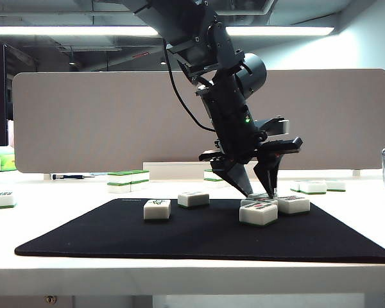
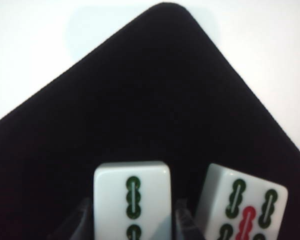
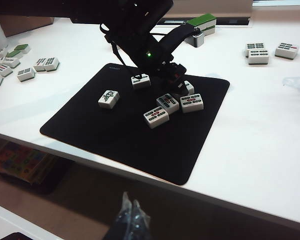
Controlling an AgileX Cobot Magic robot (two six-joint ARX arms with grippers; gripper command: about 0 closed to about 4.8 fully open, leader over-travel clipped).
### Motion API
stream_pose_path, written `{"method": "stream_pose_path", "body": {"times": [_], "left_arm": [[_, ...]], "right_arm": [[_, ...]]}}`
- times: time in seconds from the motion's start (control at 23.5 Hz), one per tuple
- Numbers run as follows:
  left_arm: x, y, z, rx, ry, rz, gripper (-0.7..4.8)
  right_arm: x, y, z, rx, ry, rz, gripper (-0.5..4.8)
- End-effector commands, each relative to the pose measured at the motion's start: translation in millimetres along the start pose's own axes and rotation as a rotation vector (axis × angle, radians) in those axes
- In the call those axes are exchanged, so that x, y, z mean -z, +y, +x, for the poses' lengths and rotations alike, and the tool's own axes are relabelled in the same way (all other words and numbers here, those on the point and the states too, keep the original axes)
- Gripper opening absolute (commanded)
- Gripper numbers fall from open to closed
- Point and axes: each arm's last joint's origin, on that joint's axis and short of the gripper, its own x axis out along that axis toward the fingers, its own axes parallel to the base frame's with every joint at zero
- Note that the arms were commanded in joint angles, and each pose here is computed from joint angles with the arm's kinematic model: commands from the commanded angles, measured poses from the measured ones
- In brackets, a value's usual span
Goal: Align six mahjong tiles in a row on the table.
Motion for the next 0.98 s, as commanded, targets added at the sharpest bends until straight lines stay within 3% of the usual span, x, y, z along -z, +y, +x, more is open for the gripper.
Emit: {"method": "stream_pose_path", "body": {"times": [0.04, 0.09, 0.17, 0.38, 0.55, 0.72, 0.85, 0.98], "left_arm": [[-1.0, -1.7, -2.0, -0.002, -0.007, 0.004, 2.08], [-1.0, -1.5, -2.0, -0.006, -0.007, 0.004, 1.81], [-0.4, -1.5, -2.0, -0.009, -0.001, 0.003, 0.75], [-2.1, -2.4, -13.9, -0.008, 0.043, -0.005, 0.76], [-13.3, -0.9, -57.1, -0.017, 0.105, -0.05, 0.78], [-16.8, 7.2, -86.5, -0.032, 0.165, -0.139, 0.8], [-4.2, 23.4, -95.1, -0.06, 0.291, -0.313, 0.81], [3.0, 29.3, -95.1, -0.076, 0.356, -0.353, 0.84]], "right_arm": [[0.1, 1.1, -2.6, 0.0, -0.025, -0.015, -0.01], [0.1, 1.1, -2.6, 0.0, -0.025, -0.015, -0.01], [0.1, 1.1, -2.6, 0.0, -0.025, -0.015, -0.01], [0.1, 1.1, -2.6, 0.0, -0.025, -0.015, -0.01], [0.1, 1.1, -2.6, 0.0, -0.025, -0.015, -0.01], [0.1, 1.1, -2.6, 0.0, -0.025, -0.015, -0.01], [0.1, 1.1, -2.6, 0.0, -0.025, -0.015, -0.01], [0.1, 1.2, -2.6, 0.0, -0.025, -0.015, -0.01]]}}
